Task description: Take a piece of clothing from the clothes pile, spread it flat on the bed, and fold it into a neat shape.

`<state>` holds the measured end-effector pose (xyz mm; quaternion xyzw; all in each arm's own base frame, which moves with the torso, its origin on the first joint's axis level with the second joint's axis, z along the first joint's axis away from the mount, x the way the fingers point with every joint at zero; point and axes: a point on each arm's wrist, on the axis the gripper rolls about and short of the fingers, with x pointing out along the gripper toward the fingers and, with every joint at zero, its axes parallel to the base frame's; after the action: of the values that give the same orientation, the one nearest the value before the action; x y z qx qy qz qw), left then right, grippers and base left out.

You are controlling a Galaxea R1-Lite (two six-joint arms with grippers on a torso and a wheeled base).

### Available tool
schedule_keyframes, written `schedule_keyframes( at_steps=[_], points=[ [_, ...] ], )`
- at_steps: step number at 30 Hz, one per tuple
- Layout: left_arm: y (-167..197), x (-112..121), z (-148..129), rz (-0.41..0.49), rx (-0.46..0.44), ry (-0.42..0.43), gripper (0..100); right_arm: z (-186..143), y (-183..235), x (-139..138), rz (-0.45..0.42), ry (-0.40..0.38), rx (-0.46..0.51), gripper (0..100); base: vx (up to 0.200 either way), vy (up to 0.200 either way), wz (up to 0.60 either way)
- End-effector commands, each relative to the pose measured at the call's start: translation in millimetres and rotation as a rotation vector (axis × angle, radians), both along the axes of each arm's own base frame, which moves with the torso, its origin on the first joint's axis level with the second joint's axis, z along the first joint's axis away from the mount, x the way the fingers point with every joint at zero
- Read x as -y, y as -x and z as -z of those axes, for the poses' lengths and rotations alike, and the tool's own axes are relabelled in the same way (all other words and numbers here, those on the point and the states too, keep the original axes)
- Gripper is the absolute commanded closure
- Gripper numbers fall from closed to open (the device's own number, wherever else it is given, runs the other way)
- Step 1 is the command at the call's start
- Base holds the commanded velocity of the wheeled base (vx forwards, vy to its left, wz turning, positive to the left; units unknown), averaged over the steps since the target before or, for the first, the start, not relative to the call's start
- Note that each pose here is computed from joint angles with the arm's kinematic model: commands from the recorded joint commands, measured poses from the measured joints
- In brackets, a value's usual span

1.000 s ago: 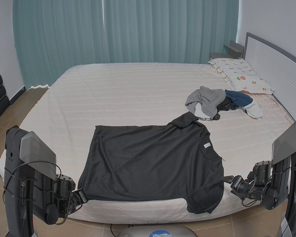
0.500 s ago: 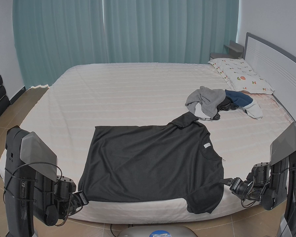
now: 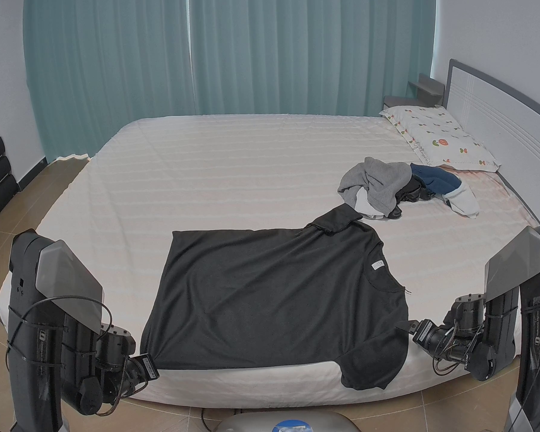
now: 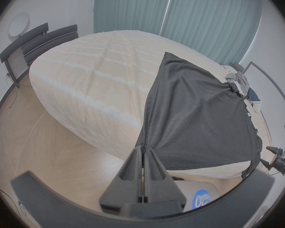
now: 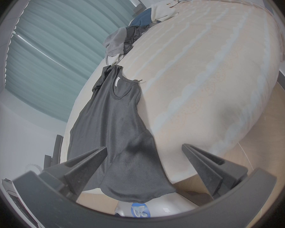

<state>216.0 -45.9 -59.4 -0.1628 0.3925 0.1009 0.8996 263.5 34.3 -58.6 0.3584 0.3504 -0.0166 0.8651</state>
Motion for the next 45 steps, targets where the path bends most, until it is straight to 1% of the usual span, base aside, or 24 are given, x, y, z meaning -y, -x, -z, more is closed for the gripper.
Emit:
schedule_keyframes(
  at_steps=[1, 5, 10, 16, 17, 24, 29, 32, 45],
  points=[
    [4, 0, 1, 0.008, -0.021, -0.008, 100, 2, -5, -6, -0.025, 0.004, 0.025, 0, 0.0, 0.0, 0.0],
    [8, -1, 2, 0.012, -0.041, -0.015, 100, 5, -3, -10, -0.065, 0.034, 0.023, 0, 0.0, 0.0, 0.0],
    [9, 0, 3, 0.016, -0.047, -0.016, 100, 11, -4, -9, -0.092, 0.074, 0.02, 0, 0.0, 0.0, 0.0],
    [10, 0, 4, 0.019, -0.054, -0.017, 100, 24, -9, -4, -0.078, 0.147, 0.016, 0, 0.0, 0.0, 0.0],
    [10, 1, 4, 0.021, -0.054, -0.017, 100, 24, -9, -4, -0.078, 0.151, 0.016, 100, 0.0, 0.0, 0.0],
    [11, 0, 5, 0.021, -0.061, -0.017, 100, 21, -6, -2, -0.068, 0.161, 0.014, 100, 0.0, 0.0, 0.0],
    [11, 1, 5, 0.024, -0.062, -0.016, 100, 14, 5, 15, -0.057, 0.204, -0.012, 100, 0.0, 0.0, 0.0],
    [13, 2, 5, 0.032, -0.067, -0.018, 100, 14, 5, 21, -0.045, 0.213, -0.014, 100, 0.0, 0.0, 0.0],
    [15, 6, 5, 0.048, -0.074, -0.017, 100, 16, 6, 22, -0.042, 0.212, -0.023, 100, 0.0, 0.0, 0.0]
  ],
)
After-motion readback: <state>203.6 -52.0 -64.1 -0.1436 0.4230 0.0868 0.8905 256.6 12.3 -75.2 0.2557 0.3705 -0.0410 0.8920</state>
